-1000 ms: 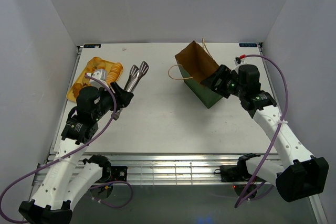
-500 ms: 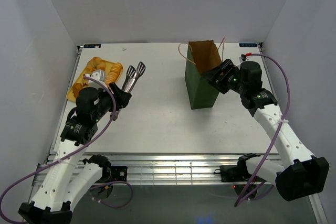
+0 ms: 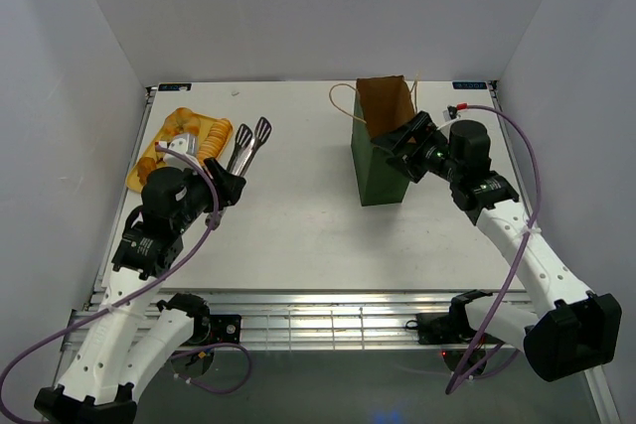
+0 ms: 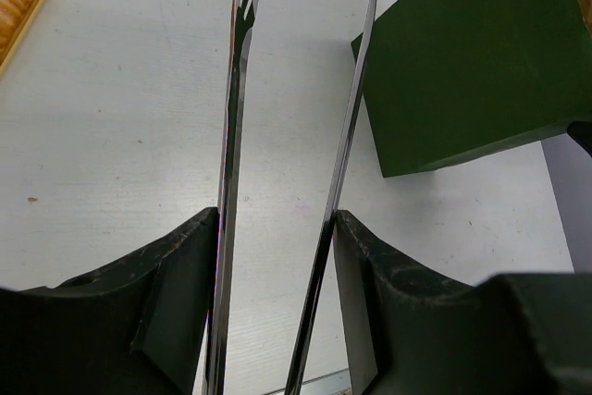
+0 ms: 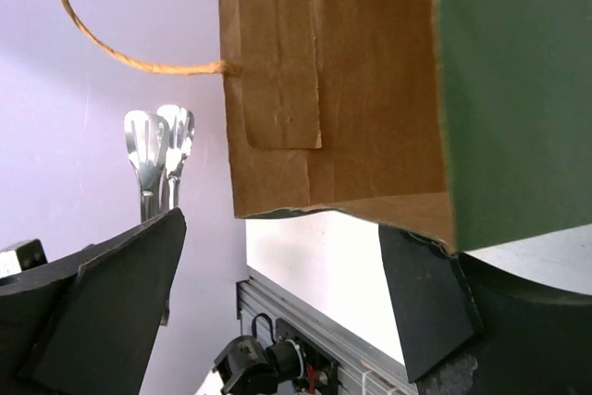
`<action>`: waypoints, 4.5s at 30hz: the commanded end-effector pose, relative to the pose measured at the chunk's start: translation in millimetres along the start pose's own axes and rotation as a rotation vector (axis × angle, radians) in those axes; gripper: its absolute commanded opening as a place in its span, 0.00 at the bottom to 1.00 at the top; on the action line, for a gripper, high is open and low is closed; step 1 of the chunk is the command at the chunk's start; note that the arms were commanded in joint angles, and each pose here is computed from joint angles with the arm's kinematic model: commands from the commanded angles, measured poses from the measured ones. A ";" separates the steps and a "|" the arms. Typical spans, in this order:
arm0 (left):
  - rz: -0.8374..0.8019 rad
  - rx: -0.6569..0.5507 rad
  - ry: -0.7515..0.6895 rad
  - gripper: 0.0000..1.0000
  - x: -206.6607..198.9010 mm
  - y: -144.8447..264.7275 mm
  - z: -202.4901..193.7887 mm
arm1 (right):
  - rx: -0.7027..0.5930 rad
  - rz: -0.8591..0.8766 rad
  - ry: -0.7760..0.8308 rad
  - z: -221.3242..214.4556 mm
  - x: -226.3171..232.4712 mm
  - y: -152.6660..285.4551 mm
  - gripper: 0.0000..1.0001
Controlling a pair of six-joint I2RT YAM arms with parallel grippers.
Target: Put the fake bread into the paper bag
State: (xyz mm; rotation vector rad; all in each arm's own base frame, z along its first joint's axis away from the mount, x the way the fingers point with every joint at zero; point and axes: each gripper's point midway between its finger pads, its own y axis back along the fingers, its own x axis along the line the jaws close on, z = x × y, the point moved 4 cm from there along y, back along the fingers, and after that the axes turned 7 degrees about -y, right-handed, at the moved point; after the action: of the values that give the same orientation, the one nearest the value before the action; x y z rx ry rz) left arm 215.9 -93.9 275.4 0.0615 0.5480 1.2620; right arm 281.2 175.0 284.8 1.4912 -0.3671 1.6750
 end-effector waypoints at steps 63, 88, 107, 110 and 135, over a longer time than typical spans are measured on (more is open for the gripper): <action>0.480 0.286 -0.453 0.65 171.3 -182.3 32.7 | 0.097 -0.027 0.752 -39.1 -14.9 105.8 0.90; 0.481 0.406 -0.412 0.63 191.2 -200.2 -11.6 | 0.079 -0.017 0.760 -35.7 -8.7 105.2 0.90; 0.512 0.200 -0.348 0.36 163.8 -158.9 41.4 | 0.051 -0.002 0.733 -33.9 2.6 112.1 0.90; 0.502 0.142 -0.338 0.34 152.6 -145.3 60.0 | 0.044 -0.016 0.730 -32.3 2.3 112.7 0.90; -0.088 -0.316 -0.221 0.32 -10.8 -3.2 177.6 | -0.220 -0.320 0.735 36.7 22.3 101.4 0.91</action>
State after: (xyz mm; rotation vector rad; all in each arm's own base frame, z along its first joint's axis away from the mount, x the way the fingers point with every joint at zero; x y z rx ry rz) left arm 313.0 -38.3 372.8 0.0917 0.2418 1.3844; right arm 221.6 106.0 325.1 0.7431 0.1254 1.7724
